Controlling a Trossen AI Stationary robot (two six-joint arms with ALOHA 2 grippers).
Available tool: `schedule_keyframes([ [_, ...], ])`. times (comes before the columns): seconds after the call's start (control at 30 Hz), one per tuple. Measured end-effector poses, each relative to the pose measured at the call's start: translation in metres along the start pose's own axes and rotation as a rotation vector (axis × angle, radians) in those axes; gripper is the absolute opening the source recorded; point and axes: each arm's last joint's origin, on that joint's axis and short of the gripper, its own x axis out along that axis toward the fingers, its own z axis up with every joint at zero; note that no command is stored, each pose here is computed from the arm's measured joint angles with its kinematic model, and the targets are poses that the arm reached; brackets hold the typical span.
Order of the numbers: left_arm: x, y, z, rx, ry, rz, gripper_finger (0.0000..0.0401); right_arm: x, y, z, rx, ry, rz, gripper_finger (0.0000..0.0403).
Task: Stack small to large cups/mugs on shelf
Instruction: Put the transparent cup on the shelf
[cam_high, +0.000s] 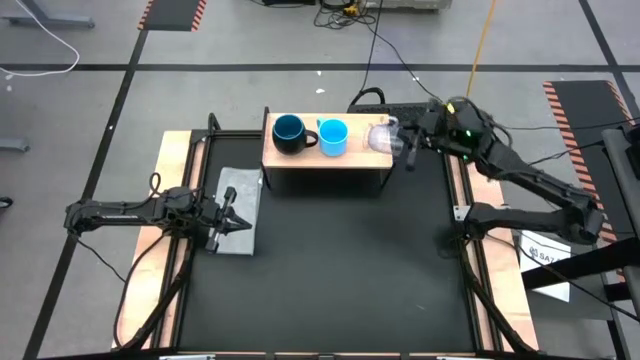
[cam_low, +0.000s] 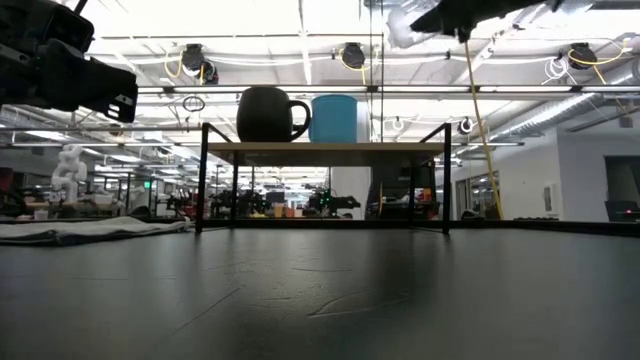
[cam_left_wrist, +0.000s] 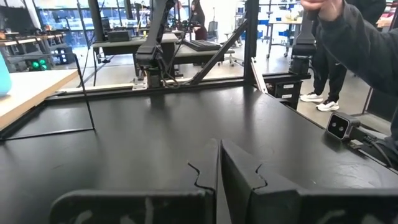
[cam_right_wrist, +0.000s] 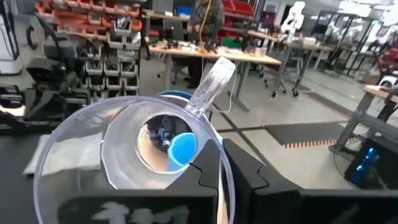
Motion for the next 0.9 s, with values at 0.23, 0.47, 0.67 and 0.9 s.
schedule_keyframes([
  [0.23,0.0,0.0,0.0,-0.007,0.0,0.001,0.0021,0.023,-0.037,0.007,0.035,0.12,-0.034,0.0],
  [0.47,0.0,0.0,-0.001,-0.011,0.008,0.0,0.0021,0.035,-0.066,0.022,0.066,0.284,-0.045,0.0],
  [0.67,0.0,0.0,-0.001,-0.007,0.008,0.0,0.0021,0.046,-0.075,0.037,0.089,0.386,-0.016,0.0],
  [0.9,0.0,0.0,-0.001,-0.008,0.009,0.017,0.0021,0.066,-0.085,0.034,0.11,0.578,0.024,0.0],
])
